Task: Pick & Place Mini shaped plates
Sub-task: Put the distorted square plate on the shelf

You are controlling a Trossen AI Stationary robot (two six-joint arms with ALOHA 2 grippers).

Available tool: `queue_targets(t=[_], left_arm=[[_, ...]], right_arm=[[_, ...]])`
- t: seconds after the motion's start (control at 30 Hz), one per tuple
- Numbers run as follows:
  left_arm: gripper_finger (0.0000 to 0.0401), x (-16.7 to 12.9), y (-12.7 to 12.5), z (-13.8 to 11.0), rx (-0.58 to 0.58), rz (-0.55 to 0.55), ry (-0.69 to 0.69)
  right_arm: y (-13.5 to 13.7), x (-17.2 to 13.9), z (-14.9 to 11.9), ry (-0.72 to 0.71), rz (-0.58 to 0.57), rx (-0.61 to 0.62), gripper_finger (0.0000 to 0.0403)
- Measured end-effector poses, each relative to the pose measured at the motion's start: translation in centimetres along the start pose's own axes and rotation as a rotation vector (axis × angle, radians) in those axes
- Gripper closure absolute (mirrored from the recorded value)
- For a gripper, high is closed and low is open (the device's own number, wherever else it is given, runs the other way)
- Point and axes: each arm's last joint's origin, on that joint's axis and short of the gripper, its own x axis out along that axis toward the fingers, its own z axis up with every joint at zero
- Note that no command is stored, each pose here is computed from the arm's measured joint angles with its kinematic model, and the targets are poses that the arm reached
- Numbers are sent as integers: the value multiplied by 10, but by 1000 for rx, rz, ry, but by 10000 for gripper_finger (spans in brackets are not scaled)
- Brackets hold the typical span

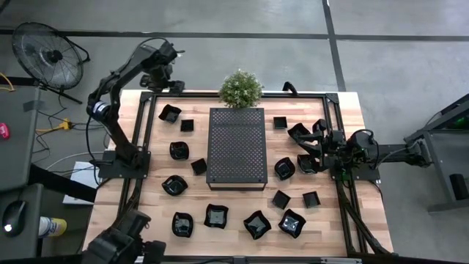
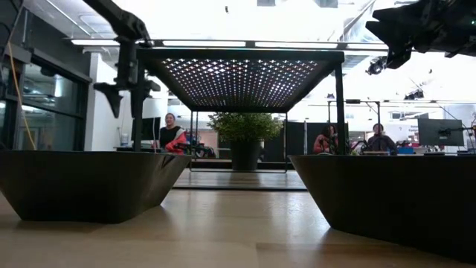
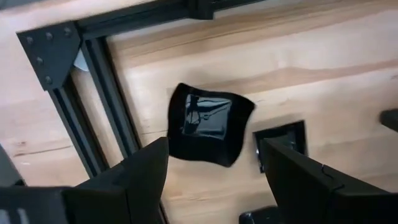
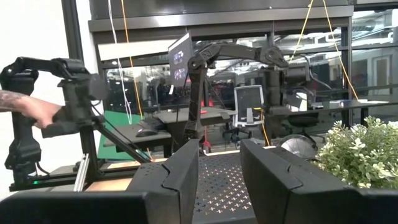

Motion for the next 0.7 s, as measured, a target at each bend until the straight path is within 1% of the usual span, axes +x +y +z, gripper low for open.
queue_targets(t=[0.07,0.17,0.27,0.37,0.47,0.6,0.7], left_arm=[[149,5,9,0,-7,-22,20],[149,4,9,1,4,-35,2],[149,10,8,0,-59,-38,11],[149,23,6,-4,-119,-41,32],[149,38,1,-8,-140,-9,34],[149,56,-7,-16,-119,3,62],[149,66,-6,-23,-131,74,78]], right_arm=[[0,0,0,0,-1,0,288],[0,0,0,2,-1,0,288],[0,0,-1,5,-1,0,288],[0,0,-1,8,-1,0,288],[0,0,-1,8,-1,0,288],[0,0,-1,8,-1,0,288],[0,0,-1,8,-1,0,288]])
